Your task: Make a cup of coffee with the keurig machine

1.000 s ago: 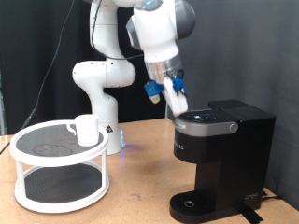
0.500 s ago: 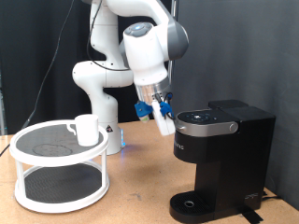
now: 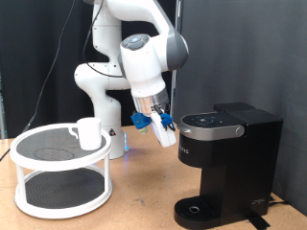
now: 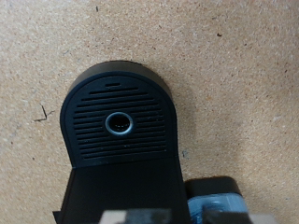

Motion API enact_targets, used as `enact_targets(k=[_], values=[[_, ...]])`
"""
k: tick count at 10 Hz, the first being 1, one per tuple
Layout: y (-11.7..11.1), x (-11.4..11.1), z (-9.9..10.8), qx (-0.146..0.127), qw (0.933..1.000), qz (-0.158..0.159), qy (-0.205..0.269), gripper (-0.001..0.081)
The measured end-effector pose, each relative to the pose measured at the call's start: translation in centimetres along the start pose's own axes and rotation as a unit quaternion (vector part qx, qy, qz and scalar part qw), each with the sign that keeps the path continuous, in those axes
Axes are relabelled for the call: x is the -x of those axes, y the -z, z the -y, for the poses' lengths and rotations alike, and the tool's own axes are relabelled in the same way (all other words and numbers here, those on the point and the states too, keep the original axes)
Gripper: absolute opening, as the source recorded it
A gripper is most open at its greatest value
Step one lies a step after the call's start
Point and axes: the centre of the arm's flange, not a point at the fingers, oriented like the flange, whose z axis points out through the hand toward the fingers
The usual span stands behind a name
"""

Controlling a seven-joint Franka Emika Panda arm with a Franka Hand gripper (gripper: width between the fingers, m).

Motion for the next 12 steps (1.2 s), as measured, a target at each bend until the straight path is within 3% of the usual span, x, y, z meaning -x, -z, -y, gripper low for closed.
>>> enact_targets(k=[4, 6, 8, 9, 10, 12], values=[[2.1, -1.4, -1.1, 0.017, 0.9940, 0.106, 0.016, 0.0000], [4.1, -1.8, -2.0, 0.035, 0.9916, 0.124, 0.013, 0.0000], [3.9, -1.9, -1.8, 0.028, 0.9910, 0.131, 0.007, 0.0000], [3.8, -2.2, -1.9, 0.028, 0.9879, 0.152, -0.002, 0.0000], [3.6, -2.9, -2.4, 0.029, 0.9835, 0.178, -0.010, 0.0000], [2.9, -5.1, -3.7, 0.048, 0.9825, 0.180, -0.010, 0.0000]])
